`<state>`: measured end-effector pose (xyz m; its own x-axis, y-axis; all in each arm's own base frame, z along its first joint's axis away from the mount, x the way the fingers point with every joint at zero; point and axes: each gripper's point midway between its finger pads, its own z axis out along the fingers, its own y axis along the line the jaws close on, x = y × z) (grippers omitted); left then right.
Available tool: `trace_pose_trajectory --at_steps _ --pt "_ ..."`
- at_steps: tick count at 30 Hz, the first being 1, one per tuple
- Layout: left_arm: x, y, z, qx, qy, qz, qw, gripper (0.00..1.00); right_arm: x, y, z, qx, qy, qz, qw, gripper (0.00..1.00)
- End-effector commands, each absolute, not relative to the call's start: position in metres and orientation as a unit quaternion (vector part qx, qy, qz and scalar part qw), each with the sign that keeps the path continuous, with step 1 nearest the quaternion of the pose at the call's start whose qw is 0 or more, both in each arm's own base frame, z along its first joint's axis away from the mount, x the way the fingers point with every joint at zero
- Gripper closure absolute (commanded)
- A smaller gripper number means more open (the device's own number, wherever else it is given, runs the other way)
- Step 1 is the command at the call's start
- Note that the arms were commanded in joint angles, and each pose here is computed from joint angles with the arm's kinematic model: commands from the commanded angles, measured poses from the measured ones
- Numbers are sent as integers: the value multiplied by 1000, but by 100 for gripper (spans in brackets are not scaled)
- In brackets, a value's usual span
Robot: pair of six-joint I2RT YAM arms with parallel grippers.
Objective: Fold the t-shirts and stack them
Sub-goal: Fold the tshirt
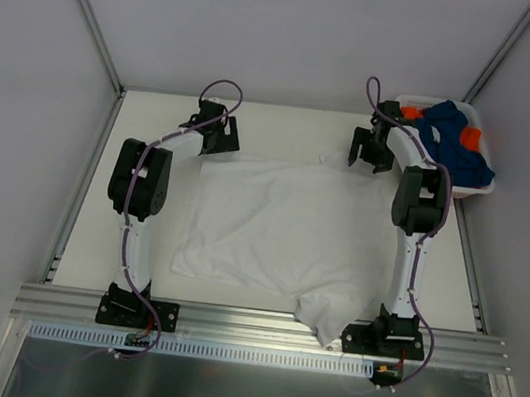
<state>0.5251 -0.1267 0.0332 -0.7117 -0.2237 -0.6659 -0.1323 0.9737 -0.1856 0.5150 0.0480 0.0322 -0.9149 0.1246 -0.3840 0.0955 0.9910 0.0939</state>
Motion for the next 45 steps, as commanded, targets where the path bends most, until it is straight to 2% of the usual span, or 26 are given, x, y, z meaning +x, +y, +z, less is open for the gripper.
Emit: trace_pose_trajectory --at_steps 1,3,5,6,10,13,14,16,17,18,20,21,30,34,45 --pt "525 -129 41 -103 924 -73 360 1 513 51 38 59 979 49 188 16" --pt "524 -129 40 -101 925 -71 359 1 513 50 38 60 979 48 188 18" --pt "524 -129 38 -101 926 -70 357 5 514 51 38 59 979 49 188 24" --pt "525 -130 39 -101 926 -72 357 8 514 51 38 60 979 49 188 30" --pt "526 -130 38 -104 926 -72 356 27 515 51 39 60 979 52 186 40" --pt "527 -129 38 -101 927 -68 354 49 515 50 36 62 980 57 180 47" --pt "527 -128 39 -101 927 -65 355 68 516 51 35 63 980 59 179 49" --pt "528 -126 39 -101 927 -58 356 84 517 50 35 65 980 61 179 58" --pt "529 -125 40 -100 927 -55 357 92 517 50 36 65 980 61 180 64" --pt "530 -123 40 -101 927 -49 359 100 517 50 35 65 980 61 180 79" --pt "534 -122 43 -98 926 -45 363 100 518 48 36 68 979 58 182 97" --pt "535 -121 43 -98 926 -41 363 100 520 48 37 69 979 57 185 100" --pt "538 -105 72 -105 913 -4 395 100 516 30 57 65 974 10 219 100" --pt "536 -103 97 -110 904 -10 414 100 508 29 93 62 964 13 259 99" --pt "526 -101 141 -109 887 -20 447 100 482 37 140 44 956 10 291 99"
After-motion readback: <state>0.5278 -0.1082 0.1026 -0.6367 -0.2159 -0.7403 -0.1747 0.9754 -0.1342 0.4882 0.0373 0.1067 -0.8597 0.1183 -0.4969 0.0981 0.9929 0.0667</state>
